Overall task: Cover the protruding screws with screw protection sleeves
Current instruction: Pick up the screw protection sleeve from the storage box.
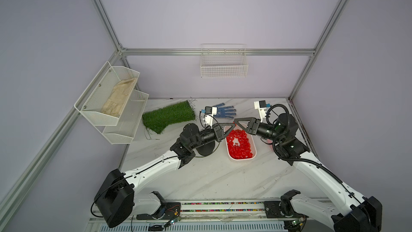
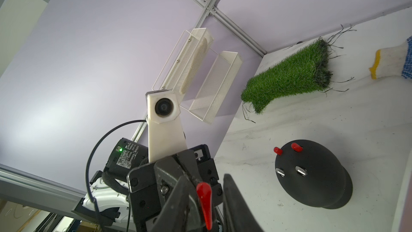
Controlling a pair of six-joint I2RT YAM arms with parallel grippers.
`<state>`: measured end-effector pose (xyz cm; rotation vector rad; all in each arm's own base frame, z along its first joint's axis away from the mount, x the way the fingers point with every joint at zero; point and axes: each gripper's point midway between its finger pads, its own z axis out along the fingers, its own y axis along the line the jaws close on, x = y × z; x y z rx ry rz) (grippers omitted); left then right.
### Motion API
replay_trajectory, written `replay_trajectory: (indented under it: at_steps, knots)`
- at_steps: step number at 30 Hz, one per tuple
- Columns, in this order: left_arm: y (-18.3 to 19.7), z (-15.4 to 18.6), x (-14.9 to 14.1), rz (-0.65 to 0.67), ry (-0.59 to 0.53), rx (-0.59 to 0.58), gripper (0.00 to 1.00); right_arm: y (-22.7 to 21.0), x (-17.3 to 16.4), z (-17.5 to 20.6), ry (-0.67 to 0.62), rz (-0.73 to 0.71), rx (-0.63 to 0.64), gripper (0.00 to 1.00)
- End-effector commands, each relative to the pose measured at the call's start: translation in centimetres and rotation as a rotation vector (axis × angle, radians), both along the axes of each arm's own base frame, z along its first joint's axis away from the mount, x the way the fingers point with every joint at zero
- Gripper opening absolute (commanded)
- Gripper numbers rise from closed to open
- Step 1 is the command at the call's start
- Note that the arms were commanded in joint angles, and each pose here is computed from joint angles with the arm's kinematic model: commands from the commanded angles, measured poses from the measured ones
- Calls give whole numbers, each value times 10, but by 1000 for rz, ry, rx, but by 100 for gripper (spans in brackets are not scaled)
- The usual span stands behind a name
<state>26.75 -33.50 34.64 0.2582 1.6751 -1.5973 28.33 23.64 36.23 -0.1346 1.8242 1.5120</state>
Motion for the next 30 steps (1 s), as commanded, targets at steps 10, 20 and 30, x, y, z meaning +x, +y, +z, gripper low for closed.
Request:
replay_trajectory:
  at_steps: [10, 20, 30]
  knots:
    - [20, 14, -27, -25, -151, 158, 0, -4, -1, 4, -38, 79, -267, 28]
    - [22, 28, -52, -183, -194, 149, 0, 2, -32, -2, -43, 262, -310, 27]
    - [18, 33, -59, -248, -198, 136, 0, 8, -51, -2, -57, 359, -289, 33]
